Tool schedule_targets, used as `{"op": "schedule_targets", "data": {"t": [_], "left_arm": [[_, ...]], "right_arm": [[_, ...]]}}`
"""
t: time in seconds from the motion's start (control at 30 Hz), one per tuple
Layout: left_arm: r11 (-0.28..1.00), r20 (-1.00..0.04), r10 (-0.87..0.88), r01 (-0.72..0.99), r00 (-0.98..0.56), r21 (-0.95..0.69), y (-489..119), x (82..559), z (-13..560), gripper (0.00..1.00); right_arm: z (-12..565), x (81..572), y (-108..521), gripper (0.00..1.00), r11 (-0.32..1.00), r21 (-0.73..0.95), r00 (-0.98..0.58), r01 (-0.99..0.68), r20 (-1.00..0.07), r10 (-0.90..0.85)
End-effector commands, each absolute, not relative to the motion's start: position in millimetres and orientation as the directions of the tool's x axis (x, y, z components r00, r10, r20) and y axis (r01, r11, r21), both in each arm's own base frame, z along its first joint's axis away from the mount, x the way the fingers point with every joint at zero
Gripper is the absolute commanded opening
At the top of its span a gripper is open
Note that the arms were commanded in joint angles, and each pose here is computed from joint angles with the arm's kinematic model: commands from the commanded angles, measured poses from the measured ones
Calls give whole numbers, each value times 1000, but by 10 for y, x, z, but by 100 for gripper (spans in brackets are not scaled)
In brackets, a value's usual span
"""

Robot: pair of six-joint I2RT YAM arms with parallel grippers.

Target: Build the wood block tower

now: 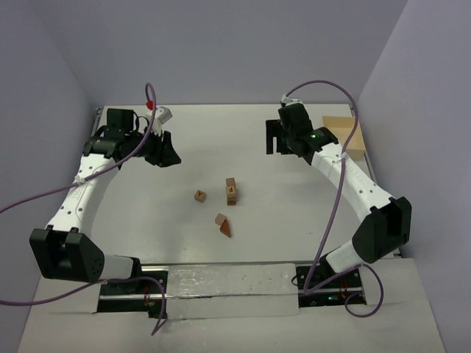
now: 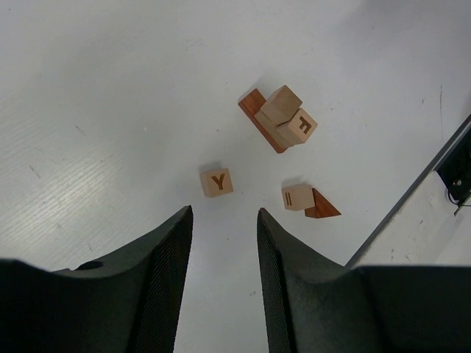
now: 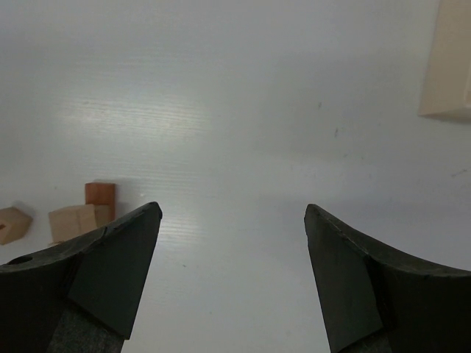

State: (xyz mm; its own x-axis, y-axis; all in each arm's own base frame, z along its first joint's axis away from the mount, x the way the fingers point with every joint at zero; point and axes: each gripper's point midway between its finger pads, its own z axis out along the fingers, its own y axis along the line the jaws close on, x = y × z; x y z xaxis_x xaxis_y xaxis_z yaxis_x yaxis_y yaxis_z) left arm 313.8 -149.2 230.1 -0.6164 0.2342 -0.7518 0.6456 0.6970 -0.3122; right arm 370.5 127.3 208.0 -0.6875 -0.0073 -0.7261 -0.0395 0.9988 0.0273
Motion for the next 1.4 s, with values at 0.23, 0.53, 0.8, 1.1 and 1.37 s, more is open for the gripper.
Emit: {"op": "schedule_targets", "data": {"t": [0.23,0.53,0.8,1.1,1.37], "left_arm": [[679,-771,246,672,-588,-295,-1591,3104,2366,41],[680,-751,239,658,-616,-323,-1619,3155,2314,36],[679,-734,245,652,-634,-337,-1628,3191,2223,25],[668,-720,244,651,-650,-361,-1670,3258,2192,4],[665,-694,254,643,-673,-380,-1688,3323,2075,0]], "right_arm": [[1915,3831,826,86,997,29,-699,74,-712,72],[1745,3799,760,86,998,31,-730,60,-681,65],[1717,3778,735,87,999,29,-735,36,-676,47],[1716,3660,722,89,1000,17,-734,-8,-679,5],[1691,3479,679,89,999,-6,-738,-45,-674,-37]]}}
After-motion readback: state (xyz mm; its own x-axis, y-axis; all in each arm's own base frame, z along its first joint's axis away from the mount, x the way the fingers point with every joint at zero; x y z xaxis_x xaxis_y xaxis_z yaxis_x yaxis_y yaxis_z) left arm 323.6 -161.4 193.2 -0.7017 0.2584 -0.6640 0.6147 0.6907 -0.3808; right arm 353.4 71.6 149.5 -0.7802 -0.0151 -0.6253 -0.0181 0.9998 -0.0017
